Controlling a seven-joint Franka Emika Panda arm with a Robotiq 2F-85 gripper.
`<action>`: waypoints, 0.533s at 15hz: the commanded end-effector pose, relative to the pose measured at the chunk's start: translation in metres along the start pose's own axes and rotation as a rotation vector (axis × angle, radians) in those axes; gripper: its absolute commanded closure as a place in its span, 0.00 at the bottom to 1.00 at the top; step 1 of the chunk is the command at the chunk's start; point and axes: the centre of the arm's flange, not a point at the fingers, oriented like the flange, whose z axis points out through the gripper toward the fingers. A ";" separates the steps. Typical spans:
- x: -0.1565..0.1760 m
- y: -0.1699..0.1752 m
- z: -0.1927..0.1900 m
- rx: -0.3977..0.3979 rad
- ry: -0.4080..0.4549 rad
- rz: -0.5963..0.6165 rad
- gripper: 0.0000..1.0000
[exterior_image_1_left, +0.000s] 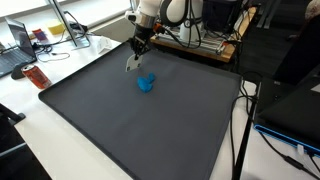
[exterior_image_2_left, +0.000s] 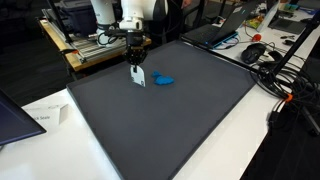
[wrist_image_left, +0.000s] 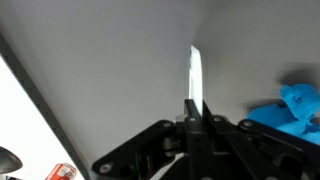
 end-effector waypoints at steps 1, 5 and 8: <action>0.053 -0.008 -0.059 -0.031 -0.074 -0.011 0.99; 0.050 -0.005 -0.032 0.001 -0.080 -0.020 0.99; 0.058 -0.013 -0.036 -0.034 -0.069 -0.035 0.96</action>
